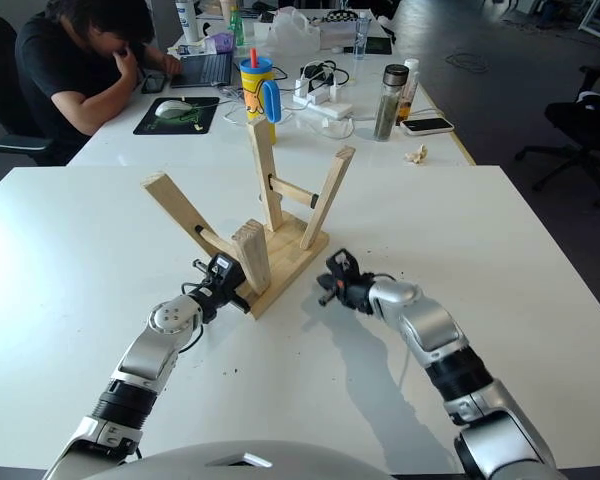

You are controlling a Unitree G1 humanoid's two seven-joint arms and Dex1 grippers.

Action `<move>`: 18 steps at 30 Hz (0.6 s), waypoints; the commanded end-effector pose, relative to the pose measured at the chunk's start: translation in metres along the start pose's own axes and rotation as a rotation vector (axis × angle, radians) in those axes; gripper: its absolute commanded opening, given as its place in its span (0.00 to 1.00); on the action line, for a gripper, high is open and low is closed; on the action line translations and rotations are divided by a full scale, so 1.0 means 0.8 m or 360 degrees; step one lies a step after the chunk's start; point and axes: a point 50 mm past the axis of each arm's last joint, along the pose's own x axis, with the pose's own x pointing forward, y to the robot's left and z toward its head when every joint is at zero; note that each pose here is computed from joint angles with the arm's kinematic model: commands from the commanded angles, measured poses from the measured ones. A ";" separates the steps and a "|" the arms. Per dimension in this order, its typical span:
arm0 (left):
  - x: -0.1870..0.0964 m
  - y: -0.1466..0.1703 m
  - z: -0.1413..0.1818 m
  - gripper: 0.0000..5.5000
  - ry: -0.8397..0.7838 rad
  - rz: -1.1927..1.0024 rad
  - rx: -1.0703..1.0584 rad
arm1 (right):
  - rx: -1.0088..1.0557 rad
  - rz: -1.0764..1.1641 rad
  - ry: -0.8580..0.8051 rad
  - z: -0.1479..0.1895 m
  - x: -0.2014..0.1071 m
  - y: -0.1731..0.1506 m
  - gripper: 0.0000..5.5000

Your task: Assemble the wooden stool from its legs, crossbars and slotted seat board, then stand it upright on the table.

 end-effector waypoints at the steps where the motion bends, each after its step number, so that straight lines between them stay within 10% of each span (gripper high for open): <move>1: -0.024 -0.014 -0.083 0.00 0.0530 -0.0034 -0.0128 | 0.0086 0.0462 -0.0085 0.014 -0.002 0.047 0.00; 9: -0.014 0.001 -0.068 0.00 0.0481 -0.0015 -0.0110 | 0.0287 0.1053 -0.0060 0.024 0.003 0.102 0.00; 18: -0.015 0.016 -0.052 0.00 0.0450 -0.0017 -0.0166 | 0.0286 0.0728 -0.0059 0.023 0.068 0.121 0.00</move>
